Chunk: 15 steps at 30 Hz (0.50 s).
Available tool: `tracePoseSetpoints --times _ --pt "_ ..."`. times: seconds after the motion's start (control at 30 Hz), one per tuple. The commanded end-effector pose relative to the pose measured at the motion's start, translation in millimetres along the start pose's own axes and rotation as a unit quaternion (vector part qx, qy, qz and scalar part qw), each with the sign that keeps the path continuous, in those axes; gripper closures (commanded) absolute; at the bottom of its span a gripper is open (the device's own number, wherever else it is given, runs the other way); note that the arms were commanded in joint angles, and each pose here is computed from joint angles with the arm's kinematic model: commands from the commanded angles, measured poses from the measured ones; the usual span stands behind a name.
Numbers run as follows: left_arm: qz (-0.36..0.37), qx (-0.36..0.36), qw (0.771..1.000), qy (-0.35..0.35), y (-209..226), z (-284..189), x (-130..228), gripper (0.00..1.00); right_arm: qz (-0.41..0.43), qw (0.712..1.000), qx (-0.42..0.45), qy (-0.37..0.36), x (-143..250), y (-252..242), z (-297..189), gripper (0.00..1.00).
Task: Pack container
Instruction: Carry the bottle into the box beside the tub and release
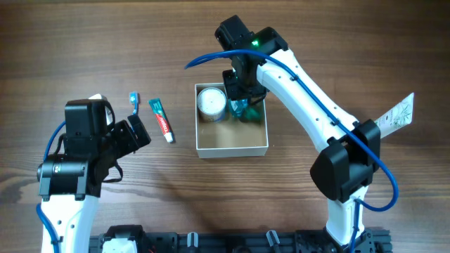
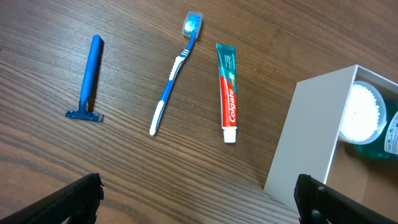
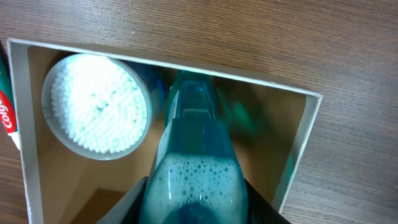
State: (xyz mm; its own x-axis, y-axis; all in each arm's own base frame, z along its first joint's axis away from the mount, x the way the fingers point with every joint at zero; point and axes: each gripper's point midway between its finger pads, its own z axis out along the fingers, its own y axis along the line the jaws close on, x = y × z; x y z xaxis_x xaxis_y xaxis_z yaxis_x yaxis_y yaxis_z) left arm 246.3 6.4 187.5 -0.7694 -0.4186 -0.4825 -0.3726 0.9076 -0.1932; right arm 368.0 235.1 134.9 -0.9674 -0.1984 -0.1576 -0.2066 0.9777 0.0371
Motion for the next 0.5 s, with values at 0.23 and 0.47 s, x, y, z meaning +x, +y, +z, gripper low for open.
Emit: tracePoseSetpoints --times 0.23,0.47 --pt "-0.006 0.009 1.0 -0.002 -4.8 -4.2 -3.0 0.0 0.012 1.0 -0.006 -0.012 -7.3 2.6 -4.3 0.44" --pt "-0.006 0.008 1.0 -0.001 -4.4 -4.3 -2.1 0.0 0.012 1.0 -0.005 -0.012 -7.0 2.5 -4.3 0.44"
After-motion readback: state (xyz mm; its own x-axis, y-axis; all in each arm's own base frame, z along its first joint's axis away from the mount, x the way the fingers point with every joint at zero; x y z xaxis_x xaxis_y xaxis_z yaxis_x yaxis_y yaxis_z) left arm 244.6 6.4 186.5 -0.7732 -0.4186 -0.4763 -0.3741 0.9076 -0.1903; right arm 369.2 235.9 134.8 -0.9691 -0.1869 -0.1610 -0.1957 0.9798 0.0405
